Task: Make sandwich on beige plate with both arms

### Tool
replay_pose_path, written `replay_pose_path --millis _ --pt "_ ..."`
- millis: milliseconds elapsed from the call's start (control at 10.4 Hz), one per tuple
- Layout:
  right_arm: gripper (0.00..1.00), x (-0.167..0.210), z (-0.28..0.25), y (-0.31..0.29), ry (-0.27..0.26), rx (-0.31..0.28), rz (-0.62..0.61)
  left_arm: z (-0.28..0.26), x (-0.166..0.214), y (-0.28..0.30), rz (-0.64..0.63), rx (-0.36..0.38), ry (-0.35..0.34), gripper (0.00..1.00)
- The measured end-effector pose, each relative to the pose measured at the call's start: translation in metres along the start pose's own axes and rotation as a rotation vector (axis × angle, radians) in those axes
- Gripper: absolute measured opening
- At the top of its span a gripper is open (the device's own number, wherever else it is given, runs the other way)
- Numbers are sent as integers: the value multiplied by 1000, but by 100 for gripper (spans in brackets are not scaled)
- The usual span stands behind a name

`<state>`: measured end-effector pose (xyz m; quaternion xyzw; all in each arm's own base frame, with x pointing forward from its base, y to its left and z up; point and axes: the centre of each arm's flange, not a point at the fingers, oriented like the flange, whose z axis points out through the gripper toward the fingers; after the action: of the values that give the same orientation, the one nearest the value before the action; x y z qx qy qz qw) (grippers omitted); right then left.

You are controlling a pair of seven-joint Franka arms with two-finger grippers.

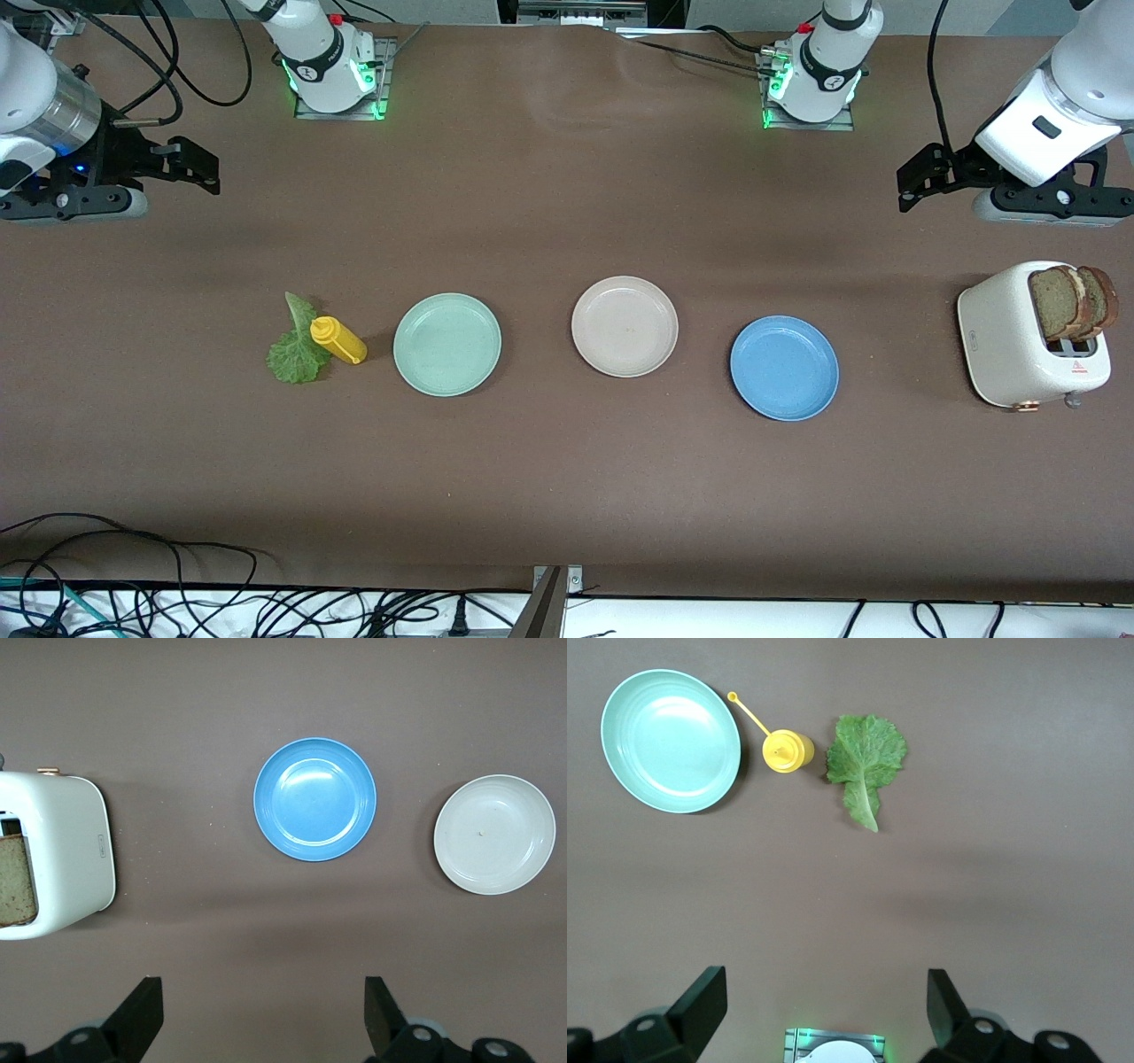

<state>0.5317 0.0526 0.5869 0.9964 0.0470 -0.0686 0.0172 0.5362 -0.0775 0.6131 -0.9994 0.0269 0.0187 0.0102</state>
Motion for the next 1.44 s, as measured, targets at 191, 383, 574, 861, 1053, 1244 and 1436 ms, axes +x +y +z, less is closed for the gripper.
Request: replay_pose_path --millis 191,383,574,861,1053,1244,1436 --pt "100 0 1 3 -3 1 5 0 0 1 1 0 0 100" --pt "100 1 4 3 -8 1 5 0 0 2 1 0 0 100" --pt "100 2 5 3 -11 2 5 1 0 3 4 0 -4 100" --pt "100 2 6 3 -10 2 5 13 6 1 -1 0 -29 100" --pt "100 3 8 3 -14 2 4 31 16 -17 -30 2 -63 100" --pt "100 3 10 2 -16 2 4 59 30 -62 -104 6 -113 100" --pt "100 6 19 3 -19 3 5 98 43 -109 -145 -4 -170 100"
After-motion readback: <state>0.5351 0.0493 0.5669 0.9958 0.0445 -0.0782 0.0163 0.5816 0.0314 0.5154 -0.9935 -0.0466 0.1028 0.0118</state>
